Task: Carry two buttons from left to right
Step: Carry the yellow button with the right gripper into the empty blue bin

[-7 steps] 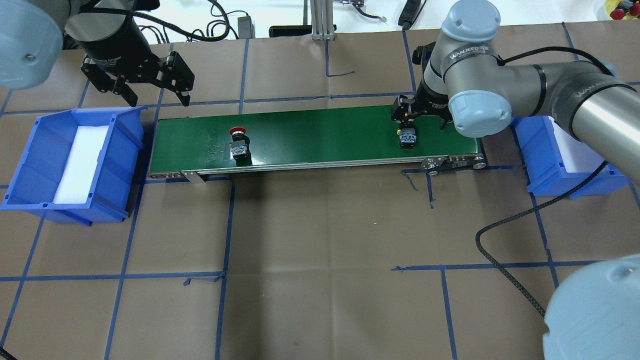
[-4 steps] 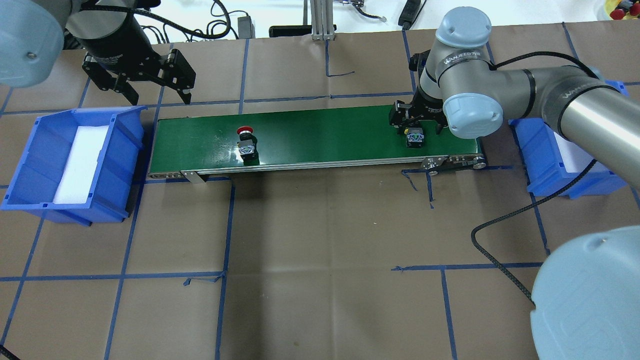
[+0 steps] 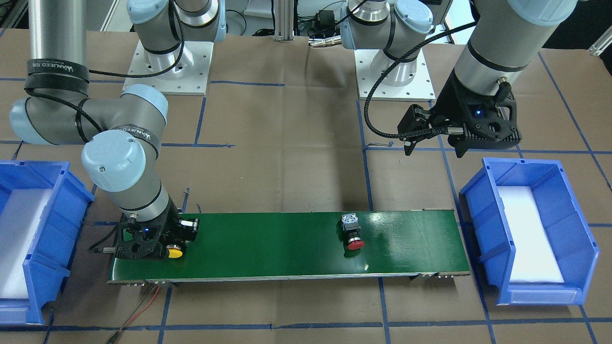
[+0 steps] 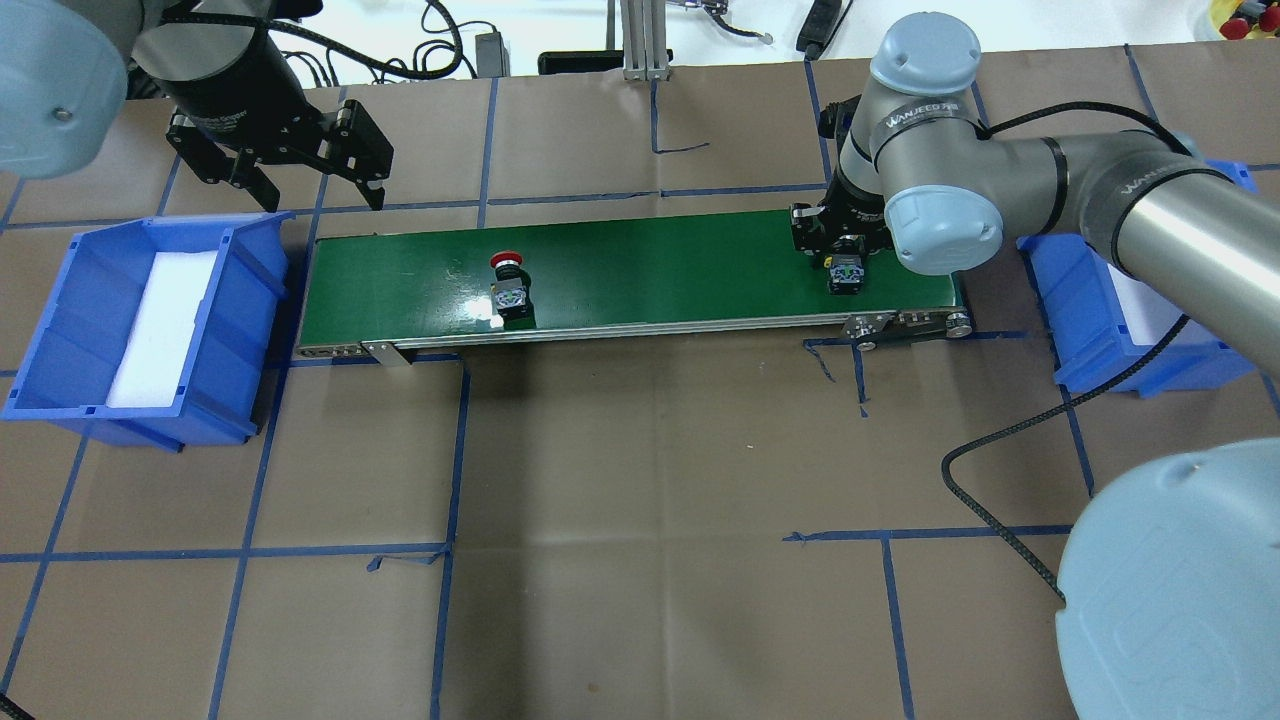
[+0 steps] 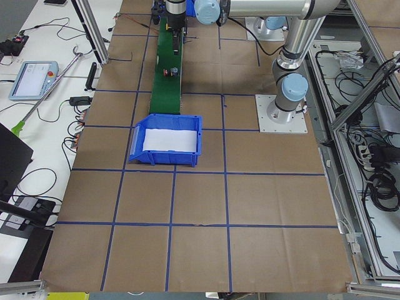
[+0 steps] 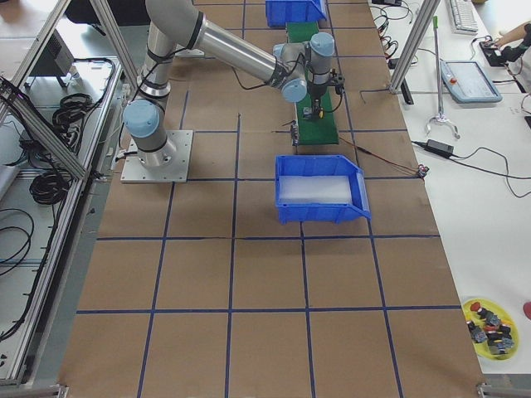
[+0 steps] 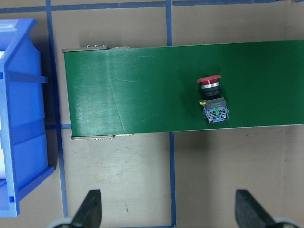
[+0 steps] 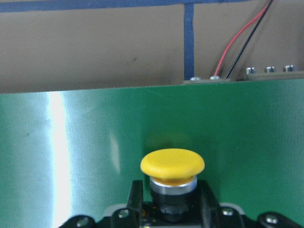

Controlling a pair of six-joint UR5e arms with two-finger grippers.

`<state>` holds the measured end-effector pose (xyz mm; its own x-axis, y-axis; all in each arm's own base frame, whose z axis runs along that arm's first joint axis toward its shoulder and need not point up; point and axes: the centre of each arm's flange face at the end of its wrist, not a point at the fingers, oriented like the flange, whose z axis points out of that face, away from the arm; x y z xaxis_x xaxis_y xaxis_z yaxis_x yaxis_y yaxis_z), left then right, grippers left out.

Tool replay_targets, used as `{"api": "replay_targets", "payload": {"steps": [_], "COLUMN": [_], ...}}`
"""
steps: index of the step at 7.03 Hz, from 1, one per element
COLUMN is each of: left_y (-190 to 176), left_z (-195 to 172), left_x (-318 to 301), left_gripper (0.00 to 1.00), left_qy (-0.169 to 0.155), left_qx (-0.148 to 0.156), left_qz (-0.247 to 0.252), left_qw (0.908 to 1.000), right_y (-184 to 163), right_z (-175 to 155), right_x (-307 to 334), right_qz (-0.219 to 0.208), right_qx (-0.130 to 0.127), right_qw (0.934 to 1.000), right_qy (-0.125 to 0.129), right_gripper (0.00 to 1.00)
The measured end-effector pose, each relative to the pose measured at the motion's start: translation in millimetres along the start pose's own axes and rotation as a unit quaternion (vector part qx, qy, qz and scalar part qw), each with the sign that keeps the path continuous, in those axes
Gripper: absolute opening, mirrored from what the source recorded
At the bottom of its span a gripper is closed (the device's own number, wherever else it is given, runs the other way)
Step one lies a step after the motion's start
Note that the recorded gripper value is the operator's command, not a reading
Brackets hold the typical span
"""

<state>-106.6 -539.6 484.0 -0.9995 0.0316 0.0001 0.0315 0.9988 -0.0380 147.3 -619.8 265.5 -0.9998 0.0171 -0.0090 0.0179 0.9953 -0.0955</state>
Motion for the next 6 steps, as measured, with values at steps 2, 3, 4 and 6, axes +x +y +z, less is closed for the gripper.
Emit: {"api": "replay_targets", "payload": {"steps": [2,3,4,6], "left_y": [2,2,3,3], "left_z": [1,1,1,1], "left_x": [0,1,0,1], "left_gripper": [1.0,1.0,1.0,1.0], "left_qy": [0.002,0.002,0.001,0.002], "left_qx": [-0.001,-0.001,-0.001,-0.001], "left_qz": [0.0,0.0,0.0,0.0], "left_qw": [1.0,1.0,1.0,1.0], "right_y": [-5,-10,-17,-28], "right_z": [-50,-81,-107,-134], "right_x": [17,42,80,189], "right_qz": [0.008,0.023,0.029,0.002], "right_qx": [0.035,0.053,0.068,0.08], "right_qw": [0.9993,0.9982,0.9971,0.9959], "right_qy": [0.011,0.012,0.018,0.042], "right_gripper": [0.06,0.07,0.07,0.06]}}
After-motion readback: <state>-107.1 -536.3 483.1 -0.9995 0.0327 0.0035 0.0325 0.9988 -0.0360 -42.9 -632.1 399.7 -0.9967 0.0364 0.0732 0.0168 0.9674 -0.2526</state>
